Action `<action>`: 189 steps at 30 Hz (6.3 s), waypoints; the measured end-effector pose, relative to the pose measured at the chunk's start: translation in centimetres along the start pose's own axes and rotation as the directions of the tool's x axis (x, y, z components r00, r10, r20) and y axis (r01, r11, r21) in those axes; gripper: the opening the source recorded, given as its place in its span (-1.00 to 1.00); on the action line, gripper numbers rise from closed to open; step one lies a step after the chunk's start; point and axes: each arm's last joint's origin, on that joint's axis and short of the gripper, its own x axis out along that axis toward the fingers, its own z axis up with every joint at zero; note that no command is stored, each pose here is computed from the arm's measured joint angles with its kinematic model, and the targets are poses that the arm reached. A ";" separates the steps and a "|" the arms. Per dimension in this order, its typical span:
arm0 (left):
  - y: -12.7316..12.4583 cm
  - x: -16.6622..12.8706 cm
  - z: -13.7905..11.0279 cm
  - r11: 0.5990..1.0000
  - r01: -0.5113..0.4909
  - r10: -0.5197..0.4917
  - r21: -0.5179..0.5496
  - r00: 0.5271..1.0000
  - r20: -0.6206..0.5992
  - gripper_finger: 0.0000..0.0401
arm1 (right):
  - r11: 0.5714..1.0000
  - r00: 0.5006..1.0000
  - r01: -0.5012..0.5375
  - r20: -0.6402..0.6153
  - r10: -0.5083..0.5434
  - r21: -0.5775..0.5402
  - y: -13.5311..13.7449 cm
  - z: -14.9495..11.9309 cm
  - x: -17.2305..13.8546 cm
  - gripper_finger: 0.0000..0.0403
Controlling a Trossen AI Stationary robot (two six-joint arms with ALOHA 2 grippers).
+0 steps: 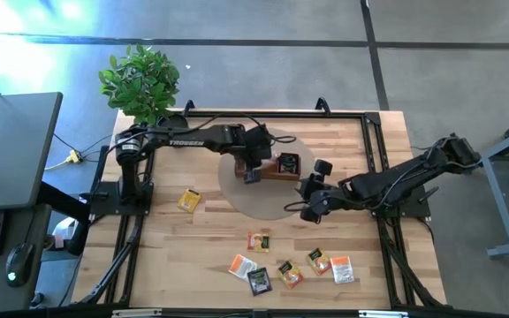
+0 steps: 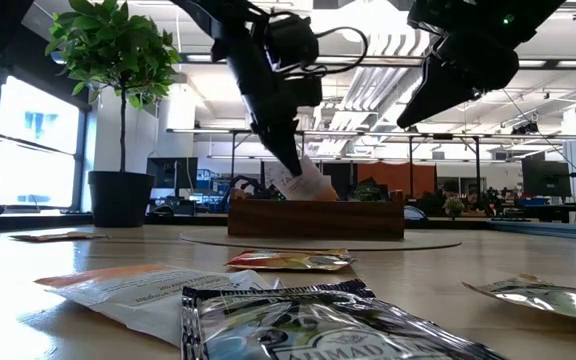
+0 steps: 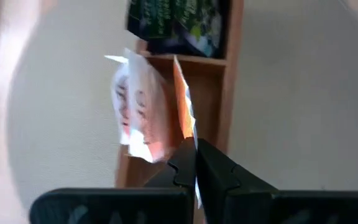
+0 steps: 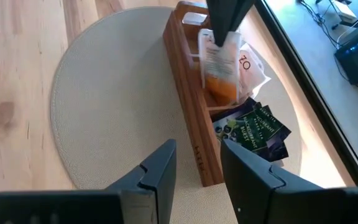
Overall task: Pick & Place Tea
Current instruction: Put the white tea bag into the middle section of the wooden organizer
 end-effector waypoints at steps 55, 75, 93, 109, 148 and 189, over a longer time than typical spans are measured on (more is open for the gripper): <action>-0.5 0.3 -0.2 0.961 -0.108 0.098 -0.256 0.994 -0.050 -0.75 | 1.000 1.000 -0.001 0.000 0.001 -0.012 0.0 0.0 0.0 -0.39; -0.5 -0.6 -0.1 0.977 -0.100 0.094 -0.190 0.995 -0.042 -1.00 | 1.000 1.000 -0.001 0.000 0.001 -0.012 0.0 0.0 0.0 -0.39; -0.2 -5.0 1.9 0.999 -0.032 0.033 0.008 0.993 -0.111 -1.00 | 1.000 1.000 -0.001 0.000 0.001 -0.028 0.0 0.0 0.0 -0.39; -0.4 0.9 1.3 0.998 -0.002 0.014 0.058 0.976 -0.216 -1.00 | 0.999 1.000 -0.004 -0.001 0.004 -0.032 0.0 0.0 0.0 -0.39; -0.6 0.5 1.5 0.990 -0.138 0.139 0.022 0.961 -0.238 -0.59 | 0.994 0.993 0.112 -0.043 -0.112 -0.007 -0.6 0.0 4.6 -0.39; -10.4 -13.2 -10.8 0.936 0.084 0.048 -0.341 0.931 0.361 -0.59 | 0.964 0.966 -0.217 0.177 0.189 0.152 -9.7 1.4 13.9 -0.39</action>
